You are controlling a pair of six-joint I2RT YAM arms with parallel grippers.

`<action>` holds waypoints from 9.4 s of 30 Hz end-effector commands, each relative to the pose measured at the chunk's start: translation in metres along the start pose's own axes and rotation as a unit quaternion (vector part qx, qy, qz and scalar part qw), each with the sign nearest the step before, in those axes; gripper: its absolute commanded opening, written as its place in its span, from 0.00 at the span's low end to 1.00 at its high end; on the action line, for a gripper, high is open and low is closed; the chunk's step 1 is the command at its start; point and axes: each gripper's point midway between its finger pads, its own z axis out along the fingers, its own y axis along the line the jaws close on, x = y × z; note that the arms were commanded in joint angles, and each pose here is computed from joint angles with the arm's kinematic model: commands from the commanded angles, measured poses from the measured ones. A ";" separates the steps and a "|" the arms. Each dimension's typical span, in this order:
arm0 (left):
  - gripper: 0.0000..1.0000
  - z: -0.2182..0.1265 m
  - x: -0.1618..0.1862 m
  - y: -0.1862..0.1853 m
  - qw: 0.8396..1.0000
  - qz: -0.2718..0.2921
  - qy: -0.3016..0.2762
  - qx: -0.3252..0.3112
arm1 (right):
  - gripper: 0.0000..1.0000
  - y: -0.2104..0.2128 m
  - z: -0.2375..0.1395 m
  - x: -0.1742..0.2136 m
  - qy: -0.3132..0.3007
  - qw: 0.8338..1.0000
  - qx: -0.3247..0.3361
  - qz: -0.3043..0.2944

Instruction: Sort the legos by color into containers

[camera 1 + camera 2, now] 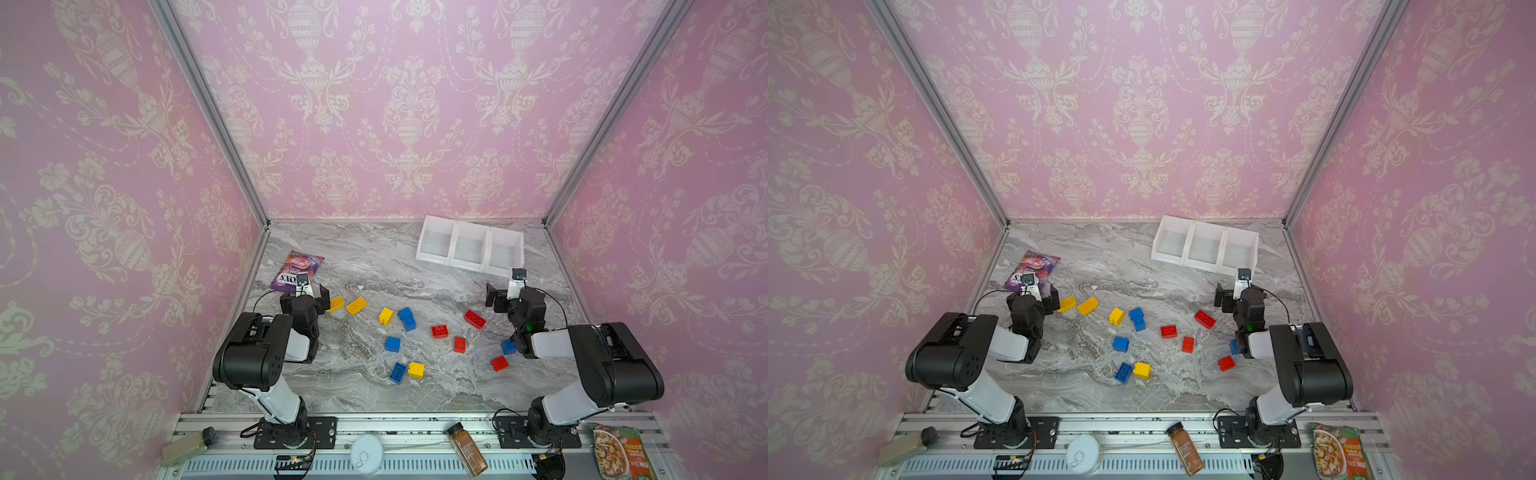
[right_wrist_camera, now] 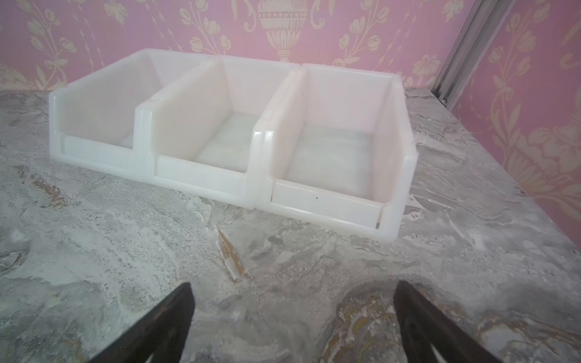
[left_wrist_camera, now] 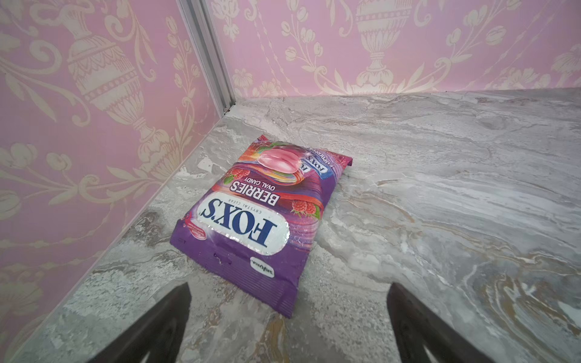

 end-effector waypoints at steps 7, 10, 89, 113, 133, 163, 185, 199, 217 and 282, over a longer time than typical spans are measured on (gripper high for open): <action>0.99 0.001 -0.005 0.000 1.000 -0.001 -0.005 0.005 | 1.00 0.002 0.001 -0.007 -0.009 1.000 -0.006 0.007; 0.99 0.001 -0.005 0.000 1.000 -0.001 -0.005 0.005 | 1.00 0.003 0.001 -0.007 -0.009 1.000 -0.007 0.007; 0.99 -0.055 -0.075 -0.085 0.963 -0.136 0.122 0.197 | 0.34 0.028 0.135 -0.038 0.335 0.936 0.060 0.092; 0.99 -0.068 -0.079 -0.088 0.962 -0.133 0.125 0.203 | 0.07 0.116 0.087 -0.036 0.339 0.940 0.013 0.045; 0.99 -0.076 -0.066 -0.086 0.962 -0.129 0.134 0.200 | 0.07 0.203 0.041 -0.013 0.341 0.939 -0.008 0.038; 0.99 -0.100 -0.049 -0.113 0.945 -0.125 0.172 0.249 | 0.87 0.060 -0.107 0.004 0.371 0.915 0.052 0.152; 0.99 -0.101 -0.044 -0.114 0.945 -0.111 0.181 0.251 | 0.87 0.002 -0.142 0.090 0.467 0.847 0.128 0.221; 0.99 -0.101 -0.042 -0.111 0.946 -0.108 0.182 0.246 | 0.81 -0.001 -0.145 0.096 0.422 0.794 0.200 0.390; 0.99 -0.101 -0.039 -0.110 0.946 -0.106 0.184 0.243 | 0.62 0.004 -0.142 0.113 0.433 0.749 0.212 0.455; 0.99 -0.116 -0.025 -0.097 0.942 -0.139 0.208 0.224 | 0.33 0.154 0.063 -0.010 0.383 0.913 0.033 0.135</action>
